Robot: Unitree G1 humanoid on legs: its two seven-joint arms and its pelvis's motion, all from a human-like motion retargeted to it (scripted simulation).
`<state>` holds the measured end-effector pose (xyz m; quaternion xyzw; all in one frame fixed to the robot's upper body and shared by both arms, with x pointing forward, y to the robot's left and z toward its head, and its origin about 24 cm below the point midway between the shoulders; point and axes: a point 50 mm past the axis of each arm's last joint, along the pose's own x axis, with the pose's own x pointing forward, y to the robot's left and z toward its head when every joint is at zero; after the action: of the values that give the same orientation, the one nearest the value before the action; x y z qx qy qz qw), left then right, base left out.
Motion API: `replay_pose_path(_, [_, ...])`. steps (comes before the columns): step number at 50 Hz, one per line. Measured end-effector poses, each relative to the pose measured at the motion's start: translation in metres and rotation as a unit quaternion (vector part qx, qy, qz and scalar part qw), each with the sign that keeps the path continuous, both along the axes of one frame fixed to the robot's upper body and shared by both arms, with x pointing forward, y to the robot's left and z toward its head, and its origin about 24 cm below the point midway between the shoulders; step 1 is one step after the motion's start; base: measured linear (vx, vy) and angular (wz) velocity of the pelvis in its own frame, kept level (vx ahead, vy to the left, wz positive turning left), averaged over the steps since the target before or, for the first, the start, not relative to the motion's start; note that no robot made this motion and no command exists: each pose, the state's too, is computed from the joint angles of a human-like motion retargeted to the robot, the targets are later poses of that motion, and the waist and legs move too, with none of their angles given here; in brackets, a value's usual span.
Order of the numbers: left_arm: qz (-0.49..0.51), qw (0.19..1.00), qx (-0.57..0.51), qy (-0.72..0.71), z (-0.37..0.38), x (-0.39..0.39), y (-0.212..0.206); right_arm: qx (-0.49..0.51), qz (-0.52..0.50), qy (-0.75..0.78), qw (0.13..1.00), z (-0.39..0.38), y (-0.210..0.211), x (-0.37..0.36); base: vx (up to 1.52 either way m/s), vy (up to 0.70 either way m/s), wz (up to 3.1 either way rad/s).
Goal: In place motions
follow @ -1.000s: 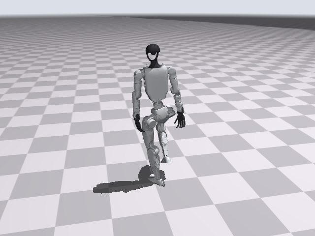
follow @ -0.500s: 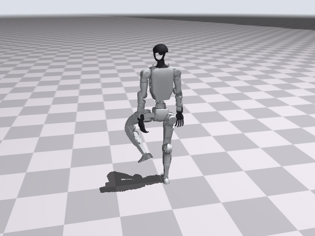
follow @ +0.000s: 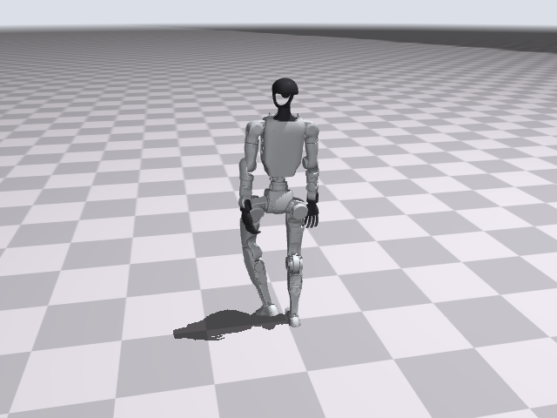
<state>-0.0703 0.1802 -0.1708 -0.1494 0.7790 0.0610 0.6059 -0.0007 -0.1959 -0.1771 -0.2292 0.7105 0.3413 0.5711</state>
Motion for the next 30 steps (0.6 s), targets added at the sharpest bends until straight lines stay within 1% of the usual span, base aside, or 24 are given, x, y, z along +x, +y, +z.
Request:
replay_pose_path(6, [-0.004, 1.0, 0.012, -0.016, -0.002, 0.019, 0.009, -0.03, -0.028, 0.033, 0.999, 0.003, -0.014, -0.026, 0.16, -0.11, 1.21])
replay_pose_path(9, [-0.021, 0.997, 0.029, -0.063, -0.004, 0.058, 0.02, -0.046, -0.079, 0.033, 0.995, 0.004, -0.015, -0.032, -0.15, -0.14, 1.04])
replay_pose_path(13, [-0.078, 0.986, 0.054, -0.137, -0.002, 0.114, 0.033, -0.043, -0.152, 0.039, 0.987, 0.007, -0.02, -0.045, -0.06, -0.12, 0.43])
replay_pose_path(15, [-0.082, 0.981, 0.06, -0.166, -0.001, 0.133, 0.032, -0.046, -0.139, 0.052, 0.988, 0.008, -0.023, -0.044, -0.13, -0.12, 0.0])
replay_pose_path(18, [-0.052, 0.974, 0.069, -0.209, 0.001, 0.154, 0.029, -0.057, -0.088, 0.017, 0.994, 0.005, -0.024, -0.018, -0.28, -0.1, -0.53])
replay_pose_path(20, [-0.034, 0.972, 0.068, -0.224, 0.003, 0.158, 0.031, -0.041, -0.05, -0.025, 0.998, 0.003, -0.022, 0.002, -0.22, -0.09, -0.7])
replay_pose_path(23, [-0.035, 0.977, 0.058, -0.201, 0.002, 0.147, 0.033, -0.008, -0.012, -0.075, 0.997, 0.001, -0.013, 0.025, -0.18, -0.05, -0.12])
replay_pose_path(26, [-0.055, 0.985, 0.05, -0.159, 0.0, 0.129, 0.03, -0.003, -0.016, -0.087, 0.996, 0.001, -0.01, 0.031, -0.14, -0.02, 0.39])
replay_pose_path(30, [-0.075, 0.991, 0.026, -0.112, -0.002, 0.105, 0.022, -0.001, -0.039, -0.067, 0.997, 0.001, -0.01, 0.022, -0.08, -0.02, 0.6])
